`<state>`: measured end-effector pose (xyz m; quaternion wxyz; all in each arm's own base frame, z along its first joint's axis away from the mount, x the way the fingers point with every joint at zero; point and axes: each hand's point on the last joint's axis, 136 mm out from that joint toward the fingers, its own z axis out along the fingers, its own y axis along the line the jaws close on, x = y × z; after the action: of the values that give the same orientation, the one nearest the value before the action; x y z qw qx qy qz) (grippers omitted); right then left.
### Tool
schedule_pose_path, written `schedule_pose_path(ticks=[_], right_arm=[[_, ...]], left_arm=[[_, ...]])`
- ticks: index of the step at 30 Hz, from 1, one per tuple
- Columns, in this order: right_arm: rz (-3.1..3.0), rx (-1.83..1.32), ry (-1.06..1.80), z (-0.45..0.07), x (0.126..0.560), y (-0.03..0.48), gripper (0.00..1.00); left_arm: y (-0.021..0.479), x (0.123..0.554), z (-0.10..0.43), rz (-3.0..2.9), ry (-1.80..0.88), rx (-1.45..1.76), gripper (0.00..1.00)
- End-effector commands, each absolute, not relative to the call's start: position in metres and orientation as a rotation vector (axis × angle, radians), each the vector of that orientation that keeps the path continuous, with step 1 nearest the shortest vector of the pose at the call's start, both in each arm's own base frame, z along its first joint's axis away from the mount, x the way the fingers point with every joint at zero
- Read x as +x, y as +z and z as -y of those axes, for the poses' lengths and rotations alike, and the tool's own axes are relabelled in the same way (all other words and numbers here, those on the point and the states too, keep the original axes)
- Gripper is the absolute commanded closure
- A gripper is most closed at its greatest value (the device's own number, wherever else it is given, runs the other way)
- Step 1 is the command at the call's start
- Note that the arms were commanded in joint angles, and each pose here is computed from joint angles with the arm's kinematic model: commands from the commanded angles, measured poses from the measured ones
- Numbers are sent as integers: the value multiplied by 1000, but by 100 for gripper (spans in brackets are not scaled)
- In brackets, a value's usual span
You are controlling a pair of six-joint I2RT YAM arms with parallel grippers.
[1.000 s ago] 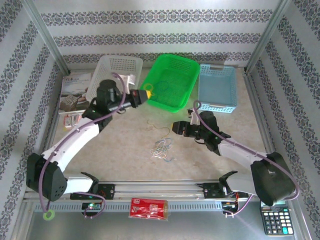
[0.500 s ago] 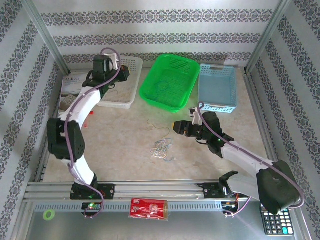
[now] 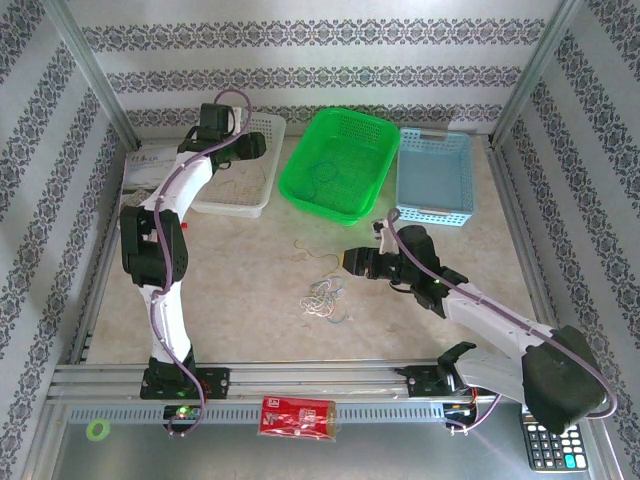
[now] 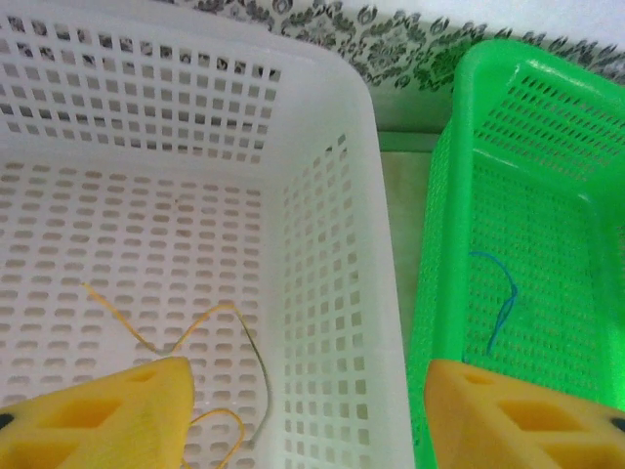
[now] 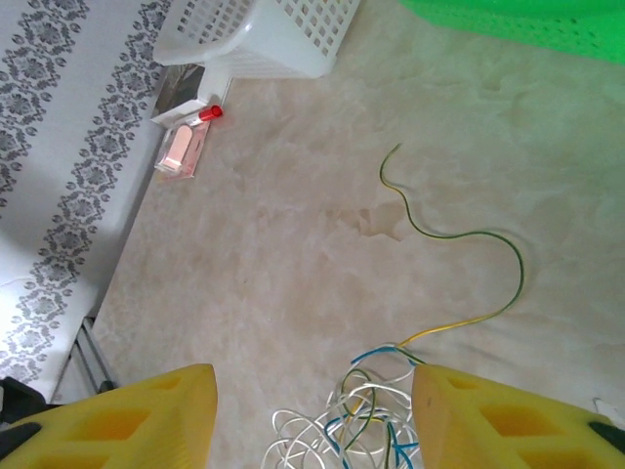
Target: Untangle the cables
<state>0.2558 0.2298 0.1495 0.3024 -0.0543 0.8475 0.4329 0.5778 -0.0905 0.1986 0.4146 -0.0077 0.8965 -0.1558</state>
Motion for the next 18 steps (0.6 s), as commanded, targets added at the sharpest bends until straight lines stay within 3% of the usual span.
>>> schedule_pose_path(ticks=[1, 4, 7, 18], right_arm=[[-2218, -201, 1084, -231, 261, 164, 45], [-2244, -223, 1029, -229, 264, 161, 45], [-2272, -251, 975, -229, 268, 158, 45], [-2386, -394, 781, -238, 284, 131, 45]], left_arm=[[235, 568, 83, -2206, -376, 4, 27], [247, 557, 89, -2183, -428, 15, 17], [259, 540, 97, -2146, -505, 17, 0], [260, 450, 132, -2027, -879, -124, 0]])
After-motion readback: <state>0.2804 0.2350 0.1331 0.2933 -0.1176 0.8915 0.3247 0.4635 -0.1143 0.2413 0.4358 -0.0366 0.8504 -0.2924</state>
